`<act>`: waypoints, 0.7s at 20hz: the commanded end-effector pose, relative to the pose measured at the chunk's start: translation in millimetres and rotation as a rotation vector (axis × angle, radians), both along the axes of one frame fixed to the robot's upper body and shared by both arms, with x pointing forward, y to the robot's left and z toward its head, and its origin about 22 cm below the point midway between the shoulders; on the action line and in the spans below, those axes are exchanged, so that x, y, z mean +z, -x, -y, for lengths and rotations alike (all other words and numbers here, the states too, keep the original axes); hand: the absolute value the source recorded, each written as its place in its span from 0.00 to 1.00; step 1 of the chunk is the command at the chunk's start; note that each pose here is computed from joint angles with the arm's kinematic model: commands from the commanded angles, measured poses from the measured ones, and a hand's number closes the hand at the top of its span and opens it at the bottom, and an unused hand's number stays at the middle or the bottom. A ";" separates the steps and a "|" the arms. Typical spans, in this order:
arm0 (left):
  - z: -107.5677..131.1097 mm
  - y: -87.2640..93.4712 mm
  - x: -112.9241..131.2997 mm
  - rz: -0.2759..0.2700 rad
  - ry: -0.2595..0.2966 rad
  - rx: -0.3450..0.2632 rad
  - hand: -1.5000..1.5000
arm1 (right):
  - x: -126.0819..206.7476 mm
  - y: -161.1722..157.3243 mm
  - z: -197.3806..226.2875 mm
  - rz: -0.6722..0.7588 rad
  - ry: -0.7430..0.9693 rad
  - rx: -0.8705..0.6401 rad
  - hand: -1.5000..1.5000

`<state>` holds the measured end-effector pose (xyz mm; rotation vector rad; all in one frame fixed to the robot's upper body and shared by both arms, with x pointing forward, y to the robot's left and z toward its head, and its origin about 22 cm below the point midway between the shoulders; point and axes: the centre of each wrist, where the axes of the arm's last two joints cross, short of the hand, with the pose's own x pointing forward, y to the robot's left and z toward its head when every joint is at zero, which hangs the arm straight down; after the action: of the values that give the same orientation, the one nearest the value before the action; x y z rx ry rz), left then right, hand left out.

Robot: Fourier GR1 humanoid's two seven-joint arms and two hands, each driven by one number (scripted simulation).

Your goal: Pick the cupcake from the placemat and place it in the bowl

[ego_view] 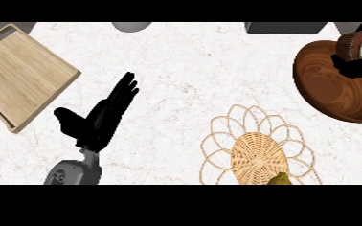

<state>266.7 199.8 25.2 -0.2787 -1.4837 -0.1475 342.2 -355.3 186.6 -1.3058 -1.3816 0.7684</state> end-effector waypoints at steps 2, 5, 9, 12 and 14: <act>18.2 4.8 7.3 0.007 0.015 -0.020 0.50 | -33.3 -27.0 33.9 -0.087 0.117 -0.066 1.00; 5.3 -1.7 3.1 0.009 -0.001 -0.025 0.50 | -66.2 -41.9 25.2 -0.214 0.006 -0.139 1.00; 9.5 4.4 9.8 0.008 0.003 -0.041 0.50 | -66.1 -59.4 36.2 -0.230 -0.125 -0.173 0.00; 18.9 1.8 14.6 -0.001 -0.002 -0.038 0.50 | -78.7 -61.1 42.0 -0.193 -0.185 -0.083 0.00; 17.5 -4.7 11.9 0.022 0.030 -0.018 0.50 | -68.7 -61.4 48.7 -0.137 -0.291 -0.050 0.00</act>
<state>268.6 190.8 33.4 -0.3062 -1.4920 -0.1624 398.5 -398.5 117.7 -1.1351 -1.1991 0.6699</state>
